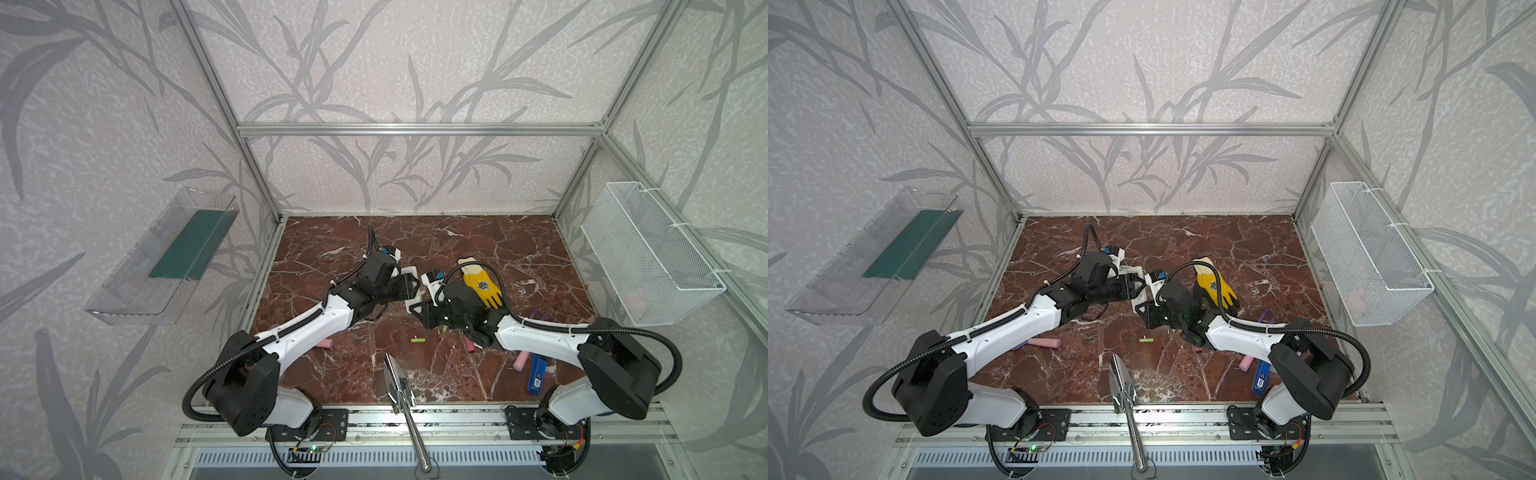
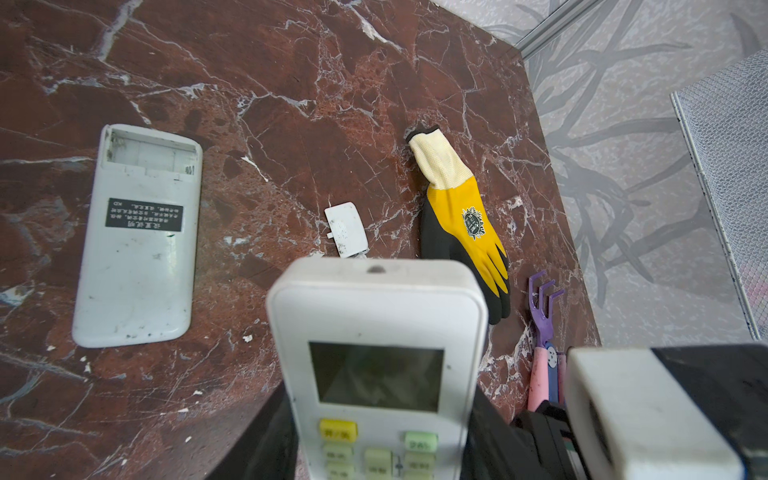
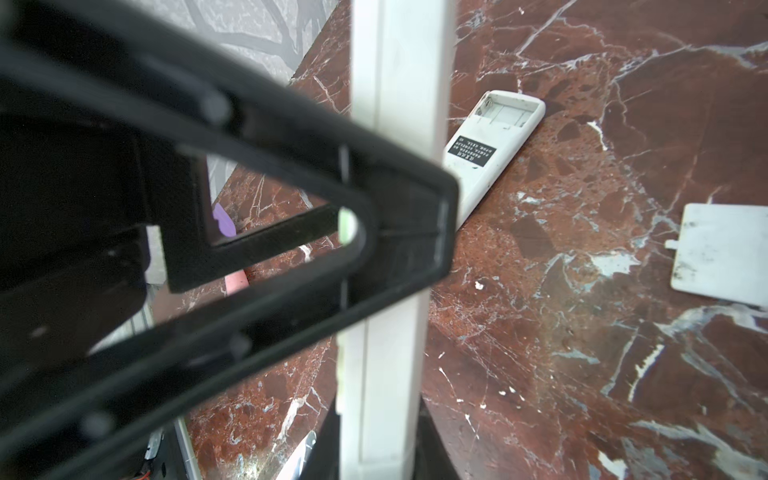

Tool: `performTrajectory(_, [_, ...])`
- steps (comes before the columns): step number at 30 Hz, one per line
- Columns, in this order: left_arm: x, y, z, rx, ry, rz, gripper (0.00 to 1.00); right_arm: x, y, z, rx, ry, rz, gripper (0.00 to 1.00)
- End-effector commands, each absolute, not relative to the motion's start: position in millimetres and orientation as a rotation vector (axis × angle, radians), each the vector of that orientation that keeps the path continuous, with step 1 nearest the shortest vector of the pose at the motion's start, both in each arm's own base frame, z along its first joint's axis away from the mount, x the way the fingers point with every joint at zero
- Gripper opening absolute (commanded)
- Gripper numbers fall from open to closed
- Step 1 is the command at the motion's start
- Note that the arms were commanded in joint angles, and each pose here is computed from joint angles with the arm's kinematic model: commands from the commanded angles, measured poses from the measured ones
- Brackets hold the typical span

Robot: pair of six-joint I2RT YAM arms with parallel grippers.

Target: Unload the batteries from the remote control

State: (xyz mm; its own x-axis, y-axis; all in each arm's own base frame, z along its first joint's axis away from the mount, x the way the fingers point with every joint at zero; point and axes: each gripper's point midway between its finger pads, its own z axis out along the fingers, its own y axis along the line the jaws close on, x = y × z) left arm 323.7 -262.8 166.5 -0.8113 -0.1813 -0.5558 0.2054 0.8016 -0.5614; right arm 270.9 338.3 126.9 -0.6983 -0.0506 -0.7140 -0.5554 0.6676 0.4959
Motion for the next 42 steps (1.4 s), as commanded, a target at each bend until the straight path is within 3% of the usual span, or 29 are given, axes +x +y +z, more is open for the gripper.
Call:
performTrajectory(1, [321, -263, 174, 0.020, 2.384, -0.812, 0.94, 277, 340, 134, -0.569, 2.122, 0.860, 0.00])
performTrajectory(2, [322, -262, 176, 0.024, 2.380, -0.804, 0.99, 277, 337, 130, -0.591, 2.123, 0.825, 0.00])
performTrajectory(15, [315, -210, 220, -0.042, 2.371, -0.545, 0.99, 282, 270, 119, -0.760, 2.010, 0.194, 0.00])
performTrajectory(27, [318, -253, 219, -0.065, 2.422, -0.777, 0.99, 288, 256, 140, -0.793, 1.863, -0.069, 0.00])
performTrajectory(35, [326, -272, 220, -0.087, 2.431, -0.820, 0.99, 288, 257, 144, -0.798, 1.834, -0.090, 0.00])
performTrajectory(38, [328, -279, 215, -0.099, 2.449, -0.841, 0.93, 288, 257, 145, -0.797, 1.824, -0.110, 0.00])
performTrajectory(42, [328, -291, 212, -0.101, 2.461, -0.896, 0.75, 291, 256, 146, -0.792, 1.806, -0.158, 0.00])
